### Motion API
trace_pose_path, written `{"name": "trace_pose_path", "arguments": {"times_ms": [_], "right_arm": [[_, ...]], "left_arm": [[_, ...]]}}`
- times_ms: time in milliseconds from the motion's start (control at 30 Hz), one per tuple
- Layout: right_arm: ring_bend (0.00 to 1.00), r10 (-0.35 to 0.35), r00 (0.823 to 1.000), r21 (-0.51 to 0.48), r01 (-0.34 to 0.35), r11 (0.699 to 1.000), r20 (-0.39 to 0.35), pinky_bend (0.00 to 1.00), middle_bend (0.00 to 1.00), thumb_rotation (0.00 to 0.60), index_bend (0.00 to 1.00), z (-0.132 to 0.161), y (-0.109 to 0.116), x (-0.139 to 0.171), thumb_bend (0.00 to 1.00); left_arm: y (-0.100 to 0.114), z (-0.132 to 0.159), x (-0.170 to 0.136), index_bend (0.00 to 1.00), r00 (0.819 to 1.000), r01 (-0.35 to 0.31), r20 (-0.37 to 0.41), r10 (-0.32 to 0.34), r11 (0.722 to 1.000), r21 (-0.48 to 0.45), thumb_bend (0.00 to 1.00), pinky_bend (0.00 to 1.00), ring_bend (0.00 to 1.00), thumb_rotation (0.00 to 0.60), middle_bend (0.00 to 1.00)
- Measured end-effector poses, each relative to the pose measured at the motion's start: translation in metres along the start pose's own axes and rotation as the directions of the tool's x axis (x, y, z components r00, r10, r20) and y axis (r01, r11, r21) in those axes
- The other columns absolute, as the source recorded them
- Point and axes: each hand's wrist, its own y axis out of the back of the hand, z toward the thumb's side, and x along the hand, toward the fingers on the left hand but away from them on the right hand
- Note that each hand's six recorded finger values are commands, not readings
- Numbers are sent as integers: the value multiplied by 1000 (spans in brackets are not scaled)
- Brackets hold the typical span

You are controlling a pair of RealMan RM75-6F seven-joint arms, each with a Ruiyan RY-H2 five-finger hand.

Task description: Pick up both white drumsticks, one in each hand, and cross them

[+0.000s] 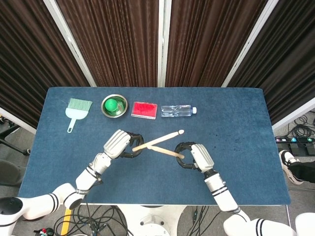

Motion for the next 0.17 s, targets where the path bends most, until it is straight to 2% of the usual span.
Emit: {"name": "trace_pose_path", "arguments": {"times_ms": [167], "right_arm": [[435, -24, 999, -27, 25, 999, 26, 395, 672, 600, 756, 1, -3, -5, 793]], "left_arm": [[0, 2, 0, 618, 1000, 2, 21, -2, 1000, 4, 464, 721, 651, 600, 700]]}}
